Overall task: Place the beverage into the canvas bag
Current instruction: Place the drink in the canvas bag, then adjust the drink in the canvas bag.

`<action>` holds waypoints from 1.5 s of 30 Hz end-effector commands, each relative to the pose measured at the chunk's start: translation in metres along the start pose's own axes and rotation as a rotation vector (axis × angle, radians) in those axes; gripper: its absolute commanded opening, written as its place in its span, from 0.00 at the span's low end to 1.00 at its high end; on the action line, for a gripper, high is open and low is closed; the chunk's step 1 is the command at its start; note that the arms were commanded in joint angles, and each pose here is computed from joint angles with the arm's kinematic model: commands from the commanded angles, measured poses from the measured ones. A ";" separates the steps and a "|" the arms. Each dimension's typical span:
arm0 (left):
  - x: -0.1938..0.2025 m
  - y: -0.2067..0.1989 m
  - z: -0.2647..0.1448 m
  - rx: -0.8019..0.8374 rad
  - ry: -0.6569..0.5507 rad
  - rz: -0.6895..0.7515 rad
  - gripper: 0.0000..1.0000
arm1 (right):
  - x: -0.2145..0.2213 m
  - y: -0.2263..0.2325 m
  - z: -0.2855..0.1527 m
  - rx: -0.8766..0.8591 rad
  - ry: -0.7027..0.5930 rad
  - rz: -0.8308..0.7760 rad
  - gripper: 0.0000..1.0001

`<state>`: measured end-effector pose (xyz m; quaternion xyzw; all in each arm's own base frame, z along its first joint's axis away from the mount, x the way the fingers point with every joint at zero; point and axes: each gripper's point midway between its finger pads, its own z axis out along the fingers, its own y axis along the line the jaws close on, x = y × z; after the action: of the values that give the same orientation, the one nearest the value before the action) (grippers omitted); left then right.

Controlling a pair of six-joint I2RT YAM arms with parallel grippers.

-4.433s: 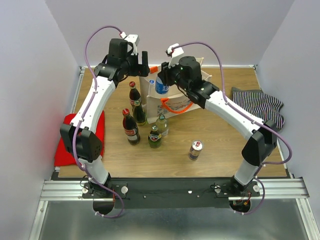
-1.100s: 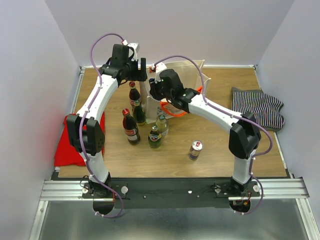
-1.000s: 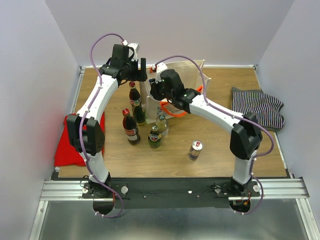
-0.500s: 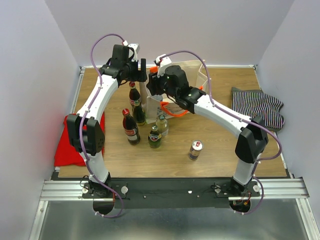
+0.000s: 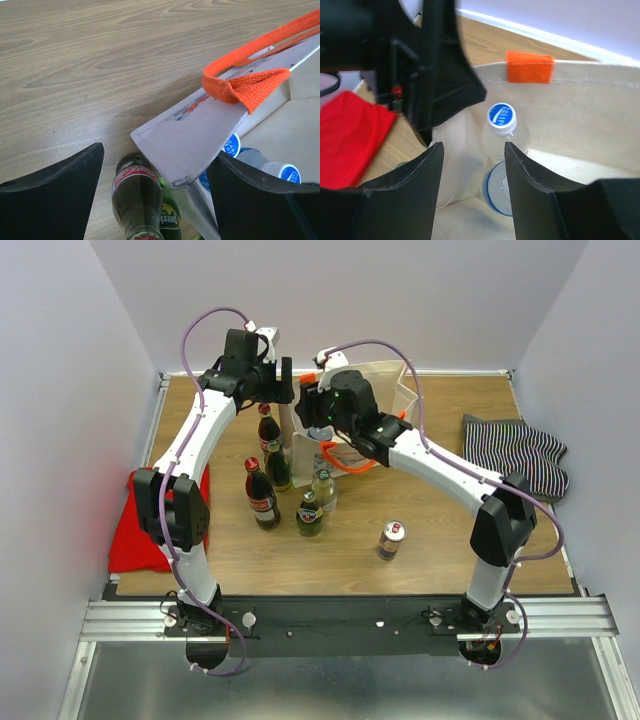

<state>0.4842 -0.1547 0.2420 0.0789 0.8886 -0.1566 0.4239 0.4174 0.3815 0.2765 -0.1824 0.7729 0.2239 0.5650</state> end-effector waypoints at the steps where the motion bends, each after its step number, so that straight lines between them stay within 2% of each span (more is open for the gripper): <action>1: -0.004 -0.001 -0.006 0.015 -0.017 0.009 0.89 | 0.014 -0.072 0.010 0.095 0.078 0.306 0.60; 2: -0.005 -0.001 -0.007 0.015 -0.020 0.011 0.89 | 0.028 -0.081 0.015 0.104 0.115 0.316 0.61; 7: -0.003 0.000 -0.006 0.012 -0.016 0.013 0.89 | 0.042 -0.079 0.023 0.089 0.190 0.301 0.60; 12: -0.001 0.001 -0.006 0.008 -0.013 0.014 0.89 | 0.037 -0.067 0.020 0.018 0.194 0.300 0.61; 34: -0.010 0.000 -0.015 0.007 -0.041 0.021 0.90 | 0.032 -0.049 0.002 -0.053 0.200 0.312 0.60; 45: -0.017 -0.004 -0.021 0.017 -0.058 0.028 0.93 | 0.062 -0.042 -0.002 -0.005 0.309 0.207 0.60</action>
<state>0.4840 -0.1540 0.2429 0.0818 0.8867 -0.1556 0.4277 0.4348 0.3439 0.2238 -0.1067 0.8468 0.2900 0.4329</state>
